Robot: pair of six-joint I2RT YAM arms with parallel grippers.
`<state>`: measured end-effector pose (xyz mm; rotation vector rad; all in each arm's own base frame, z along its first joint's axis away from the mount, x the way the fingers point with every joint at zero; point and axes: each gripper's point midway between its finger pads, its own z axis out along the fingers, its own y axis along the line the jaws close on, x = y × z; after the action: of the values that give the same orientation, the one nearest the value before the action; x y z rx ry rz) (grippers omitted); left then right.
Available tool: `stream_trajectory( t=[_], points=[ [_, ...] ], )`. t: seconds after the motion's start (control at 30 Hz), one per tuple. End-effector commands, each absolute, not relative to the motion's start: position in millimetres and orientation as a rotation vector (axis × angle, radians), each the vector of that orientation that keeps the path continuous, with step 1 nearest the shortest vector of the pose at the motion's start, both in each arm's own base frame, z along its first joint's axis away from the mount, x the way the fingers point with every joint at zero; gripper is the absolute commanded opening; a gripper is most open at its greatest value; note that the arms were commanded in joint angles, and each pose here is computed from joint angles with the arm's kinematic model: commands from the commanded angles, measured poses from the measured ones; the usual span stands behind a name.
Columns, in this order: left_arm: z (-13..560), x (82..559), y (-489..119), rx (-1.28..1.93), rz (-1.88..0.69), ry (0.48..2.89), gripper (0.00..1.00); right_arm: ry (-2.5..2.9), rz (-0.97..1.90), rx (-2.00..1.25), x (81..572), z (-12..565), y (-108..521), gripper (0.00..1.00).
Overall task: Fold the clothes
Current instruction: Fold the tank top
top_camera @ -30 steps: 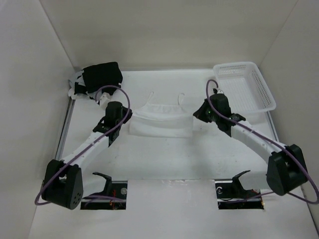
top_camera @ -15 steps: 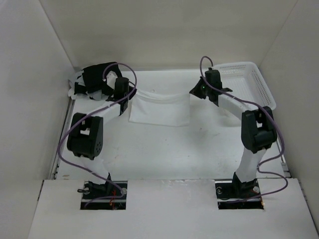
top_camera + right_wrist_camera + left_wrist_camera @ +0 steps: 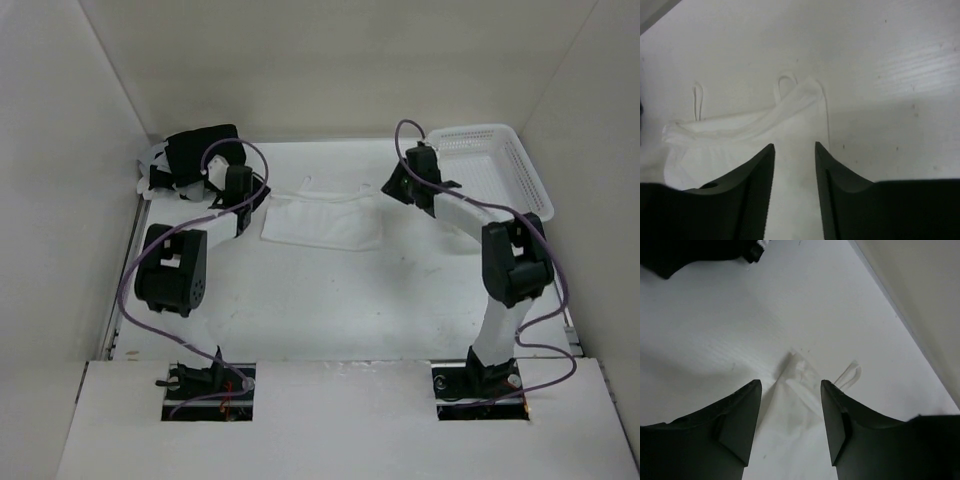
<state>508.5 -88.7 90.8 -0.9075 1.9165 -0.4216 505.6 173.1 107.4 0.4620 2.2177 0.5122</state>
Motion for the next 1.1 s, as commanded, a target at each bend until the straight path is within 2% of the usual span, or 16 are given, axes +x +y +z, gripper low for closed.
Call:
stream_trajectory(
  t=[0.0,0.03,0.07,0.13,0.2,0.33,0.43,0.57,0.73,0.83,0.97,1.07],
  points=[
    [117,466,-100,-0.824,-0.437,1.863,0.42,2.093,0.479,0.410,467,142,179,0.21],
    [106,449,-101,-0.823,-0.429,1.888,0.38,2.103,0.485,0.407,455,136,181,0.07],
    [101,440,-103,-0.818,-0.426,1.901,0.36,2.121,0.495,0.405,442,128,184,0.00],
    [81,414,-104,-0.799,-0.406,1.954,0.33,2.158,0.522,0.379,415,113,192,0.00],
    [70,401,-103,-0.780,-0.400,1.985,0.33,2.182,0.524,0.368,397,101,194,0.08],
    [51,389,-98,-0.789,-0.400,2.022,0.39,2.187,0.527,0.365,374,88,188,0.37],
    [38,391,-95,-0.818,-0.399,2.044,0.39,2.216,0.514,0.376,369,74,184,0.43],
    [28,390,-96,-0.868,-0.441,2.053,0.39,2.241,0.520,0.360,369,66,188,0.43],
    [22,389,-95,-0.878,-0.446,2.058,0.29,2.232,0.557,0.333,375,69,198,0.48],
    [20,389,-96,-0.876,-0.450,2.060,0.24,2.248,0.558,0.340,379,62,201,0.47],
    [19,389,-97,-0.876,-0.453,2.059,0.17,2.233,0.549,0.356,385,63,199,0.35],
    [21,389,-97,-0.879,-0.454,2.052,0.15,2.237,0.534,0.362,386,60,197,0.21]
  ],
)
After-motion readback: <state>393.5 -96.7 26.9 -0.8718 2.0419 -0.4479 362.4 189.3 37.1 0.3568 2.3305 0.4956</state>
